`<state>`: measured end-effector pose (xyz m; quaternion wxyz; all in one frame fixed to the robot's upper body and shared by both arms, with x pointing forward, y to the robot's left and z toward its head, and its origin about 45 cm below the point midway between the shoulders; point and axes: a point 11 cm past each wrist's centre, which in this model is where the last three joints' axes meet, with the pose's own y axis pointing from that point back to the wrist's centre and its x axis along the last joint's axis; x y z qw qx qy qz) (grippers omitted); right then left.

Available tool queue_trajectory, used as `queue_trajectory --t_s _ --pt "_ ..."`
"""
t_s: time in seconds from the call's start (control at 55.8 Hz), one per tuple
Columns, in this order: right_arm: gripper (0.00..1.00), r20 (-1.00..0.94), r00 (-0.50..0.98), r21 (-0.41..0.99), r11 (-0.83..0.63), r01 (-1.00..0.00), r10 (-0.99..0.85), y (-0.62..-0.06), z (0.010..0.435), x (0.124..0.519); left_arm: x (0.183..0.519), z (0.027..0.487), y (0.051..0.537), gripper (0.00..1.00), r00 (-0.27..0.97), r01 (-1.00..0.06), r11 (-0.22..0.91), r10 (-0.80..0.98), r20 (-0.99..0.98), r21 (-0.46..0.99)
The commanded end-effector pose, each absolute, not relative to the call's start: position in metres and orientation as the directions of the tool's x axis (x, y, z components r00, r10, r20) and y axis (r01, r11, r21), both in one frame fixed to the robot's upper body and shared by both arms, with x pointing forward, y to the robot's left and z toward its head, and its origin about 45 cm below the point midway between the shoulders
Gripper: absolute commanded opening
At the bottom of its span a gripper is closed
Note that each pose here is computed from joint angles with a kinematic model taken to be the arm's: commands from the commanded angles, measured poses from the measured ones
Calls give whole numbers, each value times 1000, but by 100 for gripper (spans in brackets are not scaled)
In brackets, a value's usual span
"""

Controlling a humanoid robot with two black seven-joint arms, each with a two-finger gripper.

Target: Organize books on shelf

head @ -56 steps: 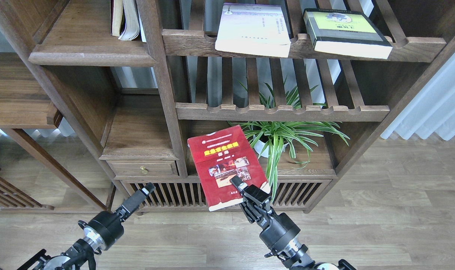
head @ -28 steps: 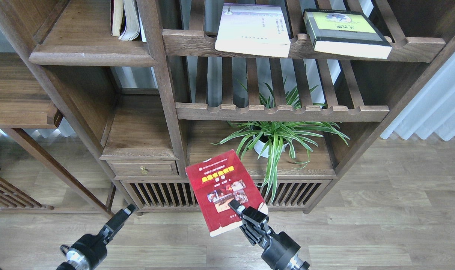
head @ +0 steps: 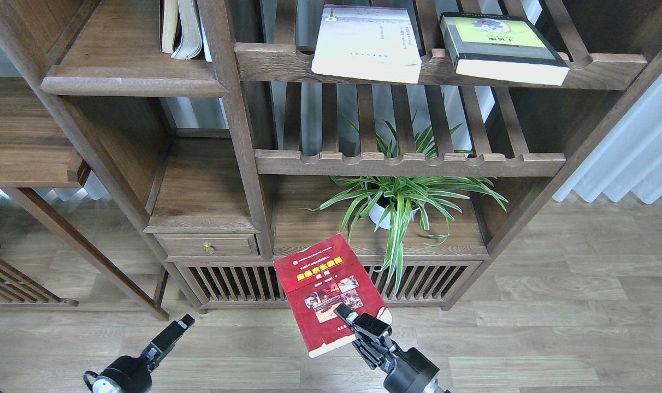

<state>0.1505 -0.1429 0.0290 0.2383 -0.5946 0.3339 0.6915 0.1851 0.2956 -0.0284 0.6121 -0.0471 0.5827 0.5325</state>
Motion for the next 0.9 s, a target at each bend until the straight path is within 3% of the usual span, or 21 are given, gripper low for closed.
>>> queue_trajectory --t_s 0.0,0.161,0.233,0.323,0.52,0.627,0.878 --pt "9 -981 -181 180 -662 -728 -67 -143 29 150 197 -14 283 100 -215 -735 455 546 -810 502" --pt "9 -981 -180 180 -662 -728 -69 -144 29 150 217 17 250 100 -188 -823 457 339 -922 336" --pt "9 -981 -183 183 -660 -729 -70 -144 28 150 232 39 236 100 -151 -891 398 197 -969 220" --pt "10 -981 -183 184 -655 -733 -70 -146 28 151 231 40 242 100 -160 -917 342 156 -975 205" --pt "10 -981 -181 182 -652 -736 -70 -147 28 152 216 35 231 100 -172 -849 472 177 -969 237" --pt "10 -981 -180 182 -650 -738 -70 -148 28 152 193 29 230 100 -211 -849 462 149 -966 257" --pt "10 -983 -176 172 -653 -737 -61 -146 31 153 156 39 205 100 -319 -879 437 -239 -917 192"
